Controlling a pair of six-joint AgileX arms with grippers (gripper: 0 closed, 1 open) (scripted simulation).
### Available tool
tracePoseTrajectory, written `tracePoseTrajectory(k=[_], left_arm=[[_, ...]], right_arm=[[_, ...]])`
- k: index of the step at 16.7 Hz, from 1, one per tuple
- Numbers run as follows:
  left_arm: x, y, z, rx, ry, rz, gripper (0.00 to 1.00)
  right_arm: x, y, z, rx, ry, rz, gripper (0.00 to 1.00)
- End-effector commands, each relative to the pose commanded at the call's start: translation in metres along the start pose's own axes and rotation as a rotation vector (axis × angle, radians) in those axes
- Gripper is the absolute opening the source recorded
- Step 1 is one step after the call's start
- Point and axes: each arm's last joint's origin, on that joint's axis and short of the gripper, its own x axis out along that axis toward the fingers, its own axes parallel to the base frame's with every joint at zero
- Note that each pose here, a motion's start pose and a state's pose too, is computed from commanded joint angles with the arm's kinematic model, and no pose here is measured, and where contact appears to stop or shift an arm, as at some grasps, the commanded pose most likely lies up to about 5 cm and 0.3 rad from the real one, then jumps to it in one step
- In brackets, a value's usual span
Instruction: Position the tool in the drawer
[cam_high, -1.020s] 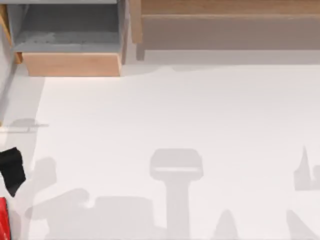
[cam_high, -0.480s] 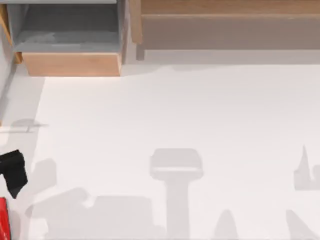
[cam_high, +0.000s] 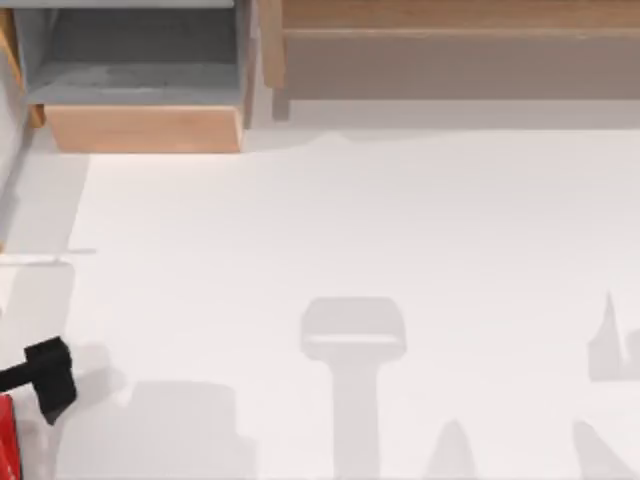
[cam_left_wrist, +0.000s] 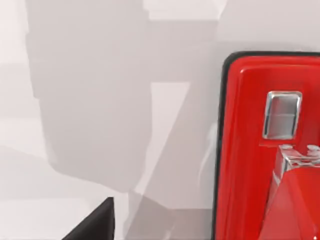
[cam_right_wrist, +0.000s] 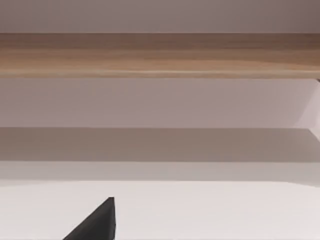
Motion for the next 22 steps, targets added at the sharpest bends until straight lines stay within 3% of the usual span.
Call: tracePoseTrajectory(k=[5,18,22], left_arm=[[0.0043,0.0002,-0.0008,0.000,0.001,0.001,1.00],[0.0043,0.0002,-0.0008,0.000,0.001,0.001,0.02],[0.0043,0.0002,-0.0008,0.000,0.001,0.001,0.00]], right_arm=[[0.0000,0.0000,0.0000,0.000,0.000,0.000,1.00],[0.0000,0.0000,0.0000,0.000,0.000,0.000,1.00],[0.0000,0.0000,0.0000,0.000,0.000,0.000,1.00]])
